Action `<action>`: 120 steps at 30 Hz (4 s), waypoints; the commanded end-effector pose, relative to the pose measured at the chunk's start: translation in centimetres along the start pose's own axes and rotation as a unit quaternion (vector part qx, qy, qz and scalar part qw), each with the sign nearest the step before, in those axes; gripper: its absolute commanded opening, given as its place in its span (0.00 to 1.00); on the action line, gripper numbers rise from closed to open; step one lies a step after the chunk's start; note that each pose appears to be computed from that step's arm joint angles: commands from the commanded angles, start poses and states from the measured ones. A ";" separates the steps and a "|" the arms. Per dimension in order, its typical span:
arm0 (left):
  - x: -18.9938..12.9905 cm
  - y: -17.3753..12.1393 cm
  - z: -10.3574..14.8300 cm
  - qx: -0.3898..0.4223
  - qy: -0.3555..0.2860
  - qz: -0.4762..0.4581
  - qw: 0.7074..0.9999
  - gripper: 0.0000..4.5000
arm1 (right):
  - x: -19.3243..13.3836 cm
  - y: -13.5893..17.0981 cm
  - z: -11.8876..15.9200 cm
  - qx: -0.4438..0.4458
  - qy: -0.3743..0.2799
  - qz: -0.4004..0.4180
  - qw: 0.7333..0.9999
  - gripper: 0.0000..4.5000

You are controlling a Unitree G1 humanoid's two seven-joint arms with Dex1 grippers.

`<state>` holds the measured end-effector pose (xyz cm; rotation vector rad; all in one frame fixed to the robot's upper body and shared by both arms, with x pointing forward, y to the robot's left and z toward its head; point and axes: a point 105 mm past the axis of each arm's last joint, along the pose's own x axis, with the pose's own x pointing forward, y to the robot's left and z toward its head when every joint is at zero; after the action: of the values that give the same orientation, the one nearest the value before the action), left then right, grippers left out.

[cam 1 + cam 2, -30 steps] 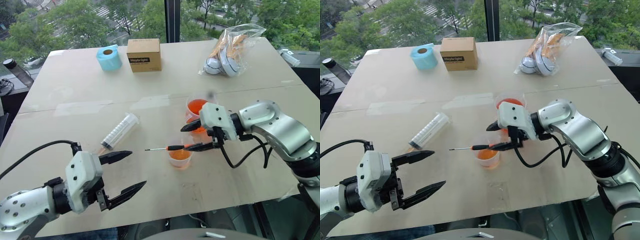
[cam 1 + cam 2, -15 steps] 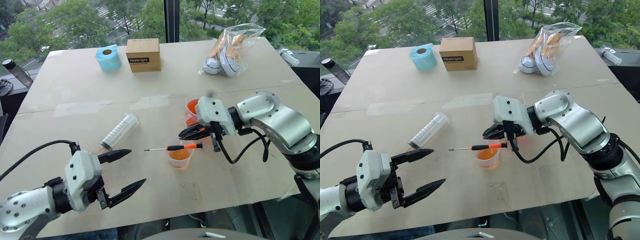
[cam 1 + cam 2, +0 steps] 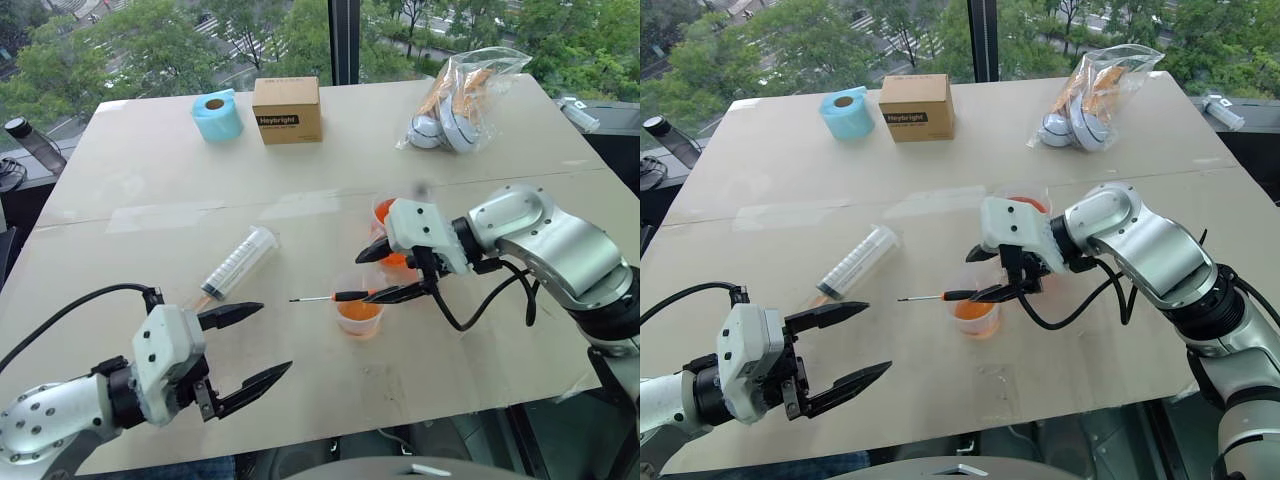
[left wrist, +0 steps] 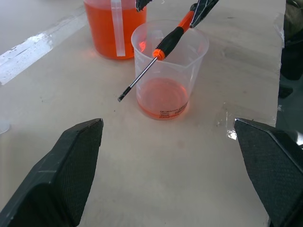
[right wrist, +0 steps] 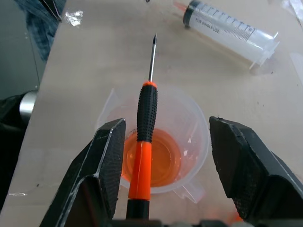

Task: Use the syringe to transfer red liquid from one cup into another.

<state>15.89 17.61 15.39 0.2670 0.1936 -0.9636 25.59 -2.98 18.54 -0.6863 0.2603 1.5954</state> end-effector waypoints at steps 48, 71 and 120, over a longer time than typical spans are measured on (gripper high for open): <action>4.0 2.7 7.0 0.064 -0.076 0.010 0.995 1.00 | -19.9 -9.2 -7.7 0.220 -0.008 -0.381 0.898 0.01; 2.5 9.1 7.6 0.034 0.082 0.065 0.994 1.00 | -16.3 -6.0 -2.4 0.121 -0.114 -0.259 0.951 0.99; 8.9 19.8 1.0 -0.076 0.440 0.084 0.891 0.33 | -11.2 -1.4 3.1 0.061 -0.163 -0.183 0.968 1.00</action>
<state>37.31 21.59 15.35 0.5812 1.1154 -0.5625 26.71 -10.34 26.66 -0.3102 0.0331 1.2950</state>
